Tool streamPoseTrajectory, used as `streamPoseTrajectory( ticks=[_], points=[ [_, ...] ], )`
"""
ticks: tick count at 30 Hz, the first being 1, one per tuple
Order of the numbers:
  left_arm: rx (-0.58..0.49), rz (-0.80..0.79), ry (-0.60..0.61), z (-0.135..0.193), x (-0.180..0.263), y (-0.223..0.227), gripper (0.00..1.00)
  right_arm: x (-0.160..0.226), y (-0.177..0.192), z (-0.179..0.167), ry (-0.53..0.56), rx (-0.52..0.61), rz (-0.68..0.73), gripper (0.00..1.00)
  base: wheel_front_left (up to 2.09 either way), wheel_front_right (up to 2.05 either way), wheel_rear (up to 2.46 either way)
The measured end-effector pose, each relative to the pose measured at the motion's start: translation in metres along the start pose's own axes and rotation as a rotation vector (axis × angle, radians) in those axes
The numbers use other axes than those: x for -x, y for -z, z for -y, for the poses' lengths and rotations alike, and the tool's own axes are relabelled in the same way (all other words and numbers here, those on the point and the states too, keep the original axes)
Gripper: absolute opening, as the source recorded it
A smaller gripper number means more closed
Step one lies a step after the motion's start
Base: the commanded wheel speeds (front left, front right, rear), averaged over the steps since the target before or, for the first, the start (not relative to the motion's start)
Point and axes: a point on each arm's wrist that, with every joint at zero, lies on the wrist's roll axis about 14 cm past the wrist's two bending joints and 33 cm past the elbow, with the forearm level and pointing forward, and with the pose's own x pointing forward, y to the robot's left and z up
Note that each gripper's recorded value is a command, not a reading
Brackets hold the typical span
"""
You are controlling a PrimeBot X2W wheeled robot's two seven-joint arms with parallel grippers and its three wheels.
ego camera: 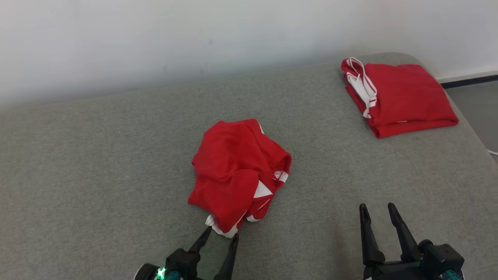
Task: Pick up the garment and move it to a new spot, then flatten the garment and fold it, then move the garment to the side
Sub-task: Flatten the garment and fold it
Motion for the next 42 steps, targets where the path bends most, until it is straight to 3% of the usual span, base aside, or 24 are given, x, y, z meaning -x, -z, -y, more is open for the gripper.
streamPoseTrajectory(
  ticks=[4, 5, 7, 15, 23, 28, 34, 35, 36, 42],
  points=[
    [0.008, -0.037, 0.025, 0.003, -0.014, 0.009, 1.00, 0.006, 0.001, 0.013, 0.044, 0.004, -0.005, 1.00, 0.00, 0.00, 0.00],
    [0.015, -0.040, 0.028, 0.003, -0.017, 0.010, 0.53, 0.008, 0.001, 0.016, 0.054, 0.006, -0.007, 1.00, 0.00, 0.00, 0.00],
    [0.023, -0.032, 0.030, 0.002, -0.023, 0.006, 0.00, 0.010, 0.001, 0.022, 0.072, 0.008, -0.009, 1.00, 0.00, 0.00, 0.00],
    [-0.016, 0.077, -0.051, -0.026, -0.020, -0.029, 0.00, 0.006, 0.006, 0.015, 0.051, 0.003, -0.022, 1.00, 0.00, 0.00, 0.00],
    [-0.167, 0.150, -0.199, -0.079, 0.036, -0.057, 0.00, -0.006, 0.013, -0.013, -0.039, -0.025, -0.037, 1.00, 0.00, 0.00, 0.00],
    [-0.215, 0.125, -0.258, -0.094, 0.069, -0.049, 0.00, -0.011, 0.015, -0.031, -0.093, -0.039, -0.042, 1.00, 0.00, 0.00, 0.00],
    [-0.144, 0.001, -0.306, -0.089, 0.101, 0.001, 0.00, -0.019, 0.016, -0.051, -0.153, -0.046, -0.044, 1.00, 0.00, 0.00, 0.00],
    [-0.116, -0.012, -0.321, -0.088, 0.105, 0.008, 0.69, -0.020, 0.016, -0.054, -0.162, -0.046, -0.043, 1.00, 0.00, 0.00, 0.00],
    [-0.110, -0.006, -0.326, -0.087, 0.105, 0.007, 1.00, -0.020, 0.016, -0.055, -0.165, -0.046, -0.044, 1.00, 0.00, 0.00, 0.00],
    [-0.084, 0.161, -0.392, -0.097, 0.106, -0.041, 1.00, -0.020, 0.019, -0.056, -0.173, -0.038, -0.052, 1.00, 0.00, 0.00, 0.00]
  ],
)
